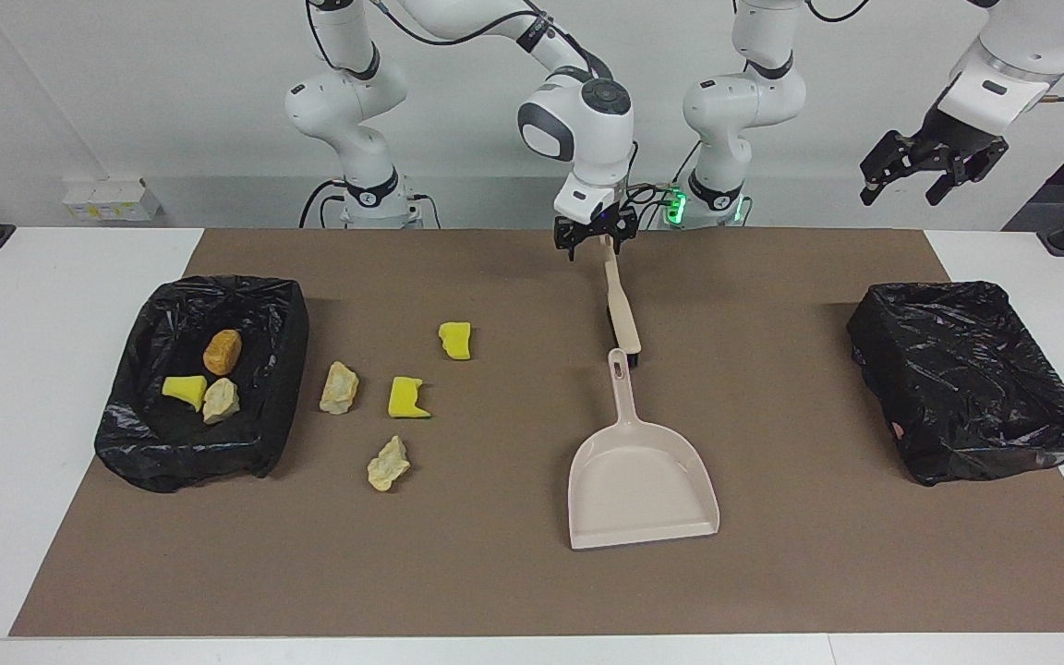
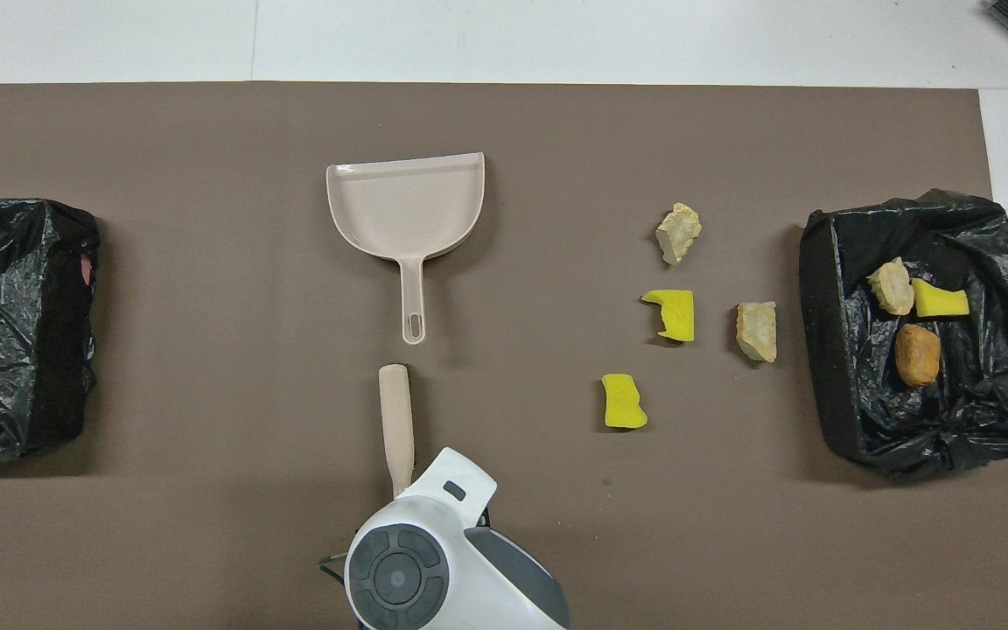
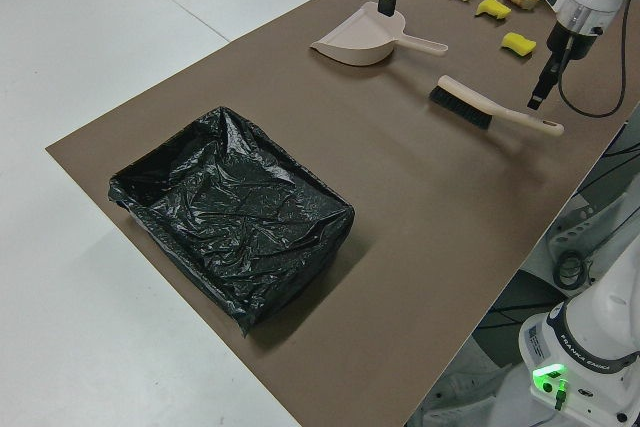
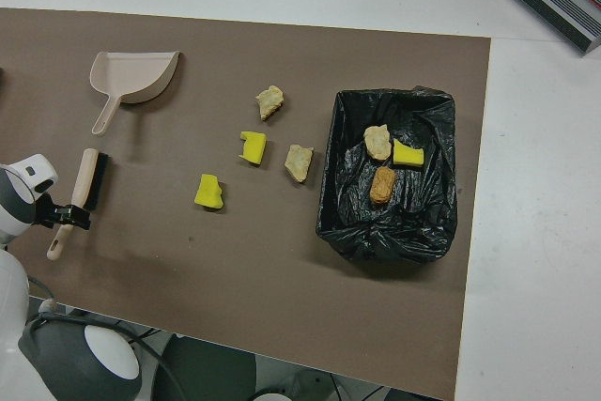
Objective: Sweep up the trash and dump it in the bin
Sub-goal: 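Set the dustpan down and release it with the right gripper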
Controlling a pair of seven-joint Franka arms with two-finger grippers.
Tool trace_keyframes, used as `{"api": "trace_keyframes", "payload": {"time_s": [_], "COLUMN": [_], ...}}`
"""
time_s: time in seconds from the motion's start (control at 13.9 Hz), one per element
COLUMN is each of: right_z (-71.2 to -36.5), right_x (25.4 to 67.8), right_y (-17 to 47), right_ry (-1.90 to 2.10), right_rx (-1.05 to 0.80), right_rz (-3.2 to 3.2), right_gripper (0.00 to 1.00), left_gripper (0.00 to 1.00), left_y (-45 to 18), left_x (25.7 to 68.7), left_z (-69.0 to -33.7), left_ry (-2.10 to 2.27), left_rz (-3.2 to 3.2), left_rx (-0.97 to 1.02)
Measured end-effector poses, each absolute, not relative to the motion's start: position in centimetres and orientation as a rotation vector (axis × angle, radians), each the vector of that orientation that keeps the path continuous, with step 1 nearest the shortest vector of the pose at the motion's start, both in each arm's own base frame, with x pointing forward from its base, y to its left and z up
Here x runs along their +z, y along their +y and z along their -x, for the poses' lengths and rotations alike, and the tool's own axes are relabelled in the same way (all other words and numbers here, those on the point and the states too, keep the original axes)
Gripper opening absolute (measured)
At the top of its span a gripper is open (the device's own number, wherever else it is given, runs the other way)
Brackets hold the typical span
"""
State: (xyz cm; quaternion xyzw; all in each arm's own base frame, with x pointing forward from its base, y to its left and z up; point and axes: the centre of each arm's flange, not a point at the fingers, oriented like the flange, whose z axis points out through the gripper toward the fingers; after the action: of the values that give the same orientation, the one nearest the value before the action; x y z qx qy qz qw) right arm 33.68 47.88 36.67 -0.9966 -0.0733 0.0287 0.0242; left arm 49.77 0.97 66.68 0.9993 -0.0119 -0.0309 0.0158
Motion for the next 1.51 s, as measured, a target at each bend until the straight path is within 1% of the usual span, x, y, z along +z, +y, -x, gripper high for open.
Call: {"api": "trace_keyframes", "payload": {"time_s": [0.07,0.14,0.22,0.29,0.43,0.5,0.79,0.94,1.01,1.08,1.37,1.51], "right_z": [-33.6,-33.7,-33.7,-33.8,-33.8,-33.8,-32.2,-32.1,-32.1,-32.1,-32.2,-32.4], "right_x": [36.3,36.0,35.8,35.7,35.7,35.7,34.2,33.9,34.0,34.1,34.1,34.2], "right_y": [48.2,48.4,48.6,48.7,48.8,48.9,50.6,51.0,51.0,51.0,51.0,51.0], "right_ry": [-0.232,-0.234,-0.234,-0.234,-0.244,-0.255,-0.324,-0.332,-0.332,-0.334,-0.345,-0.344], "right_rx": [0.087,0.088,0.089,0.091,0.091,0.091,0.124,0.128,0.126,0.123,0.114,0.111], "right_rz": [3.078,3.074,3.071,3.071,3.069,3.068,3.071,3.070,3.070,3.069,3.073,3.073], "right_gripper": [0.91,0.87,0.87,0.85,0.84,0.81,0.78,0.78,0.73,0.72,0.29,0.27], "left_gripper": [1.00,1.00,1.00,1.00,1.00,1.00,1.00,1.00,1.00,1.00,1.00,1.00], "left_y": [1.0,1.0,1.0,1.0,1.0,1.0,0.7,-0.9,-2.0,-2.7,-3.1,-4.1], "left_x": [66.7,66.7,66.7,66.7,66.7,66.7,66.7,66.7,66.7,66.8,66.7,66.5], "left_z": [-49.8,-49.8,-49.8,-49.8,-49.8,-49.8,-49.8,-49.7,-49.7,-49.6,-49.6,-50.2], "left_ry": [-0.037,-0.037,-0.037,-0.037,-0.037,-0.037,-0.044,-0.095,-0.127,-0.148,-0.159,-0.182], "left_rz": [-3.108,-3.108,-3.108,-3.108,-3.108,-3.108,-3.109,-3.111,-3.111,-3.112,-3.112,-3.113], "left_rx": [-0.096,-0.096,-0.096,-0.096,-0.096,-0.096,-0.097,-0.097,-0.096,-0.095,-0.085,-0.017]}}
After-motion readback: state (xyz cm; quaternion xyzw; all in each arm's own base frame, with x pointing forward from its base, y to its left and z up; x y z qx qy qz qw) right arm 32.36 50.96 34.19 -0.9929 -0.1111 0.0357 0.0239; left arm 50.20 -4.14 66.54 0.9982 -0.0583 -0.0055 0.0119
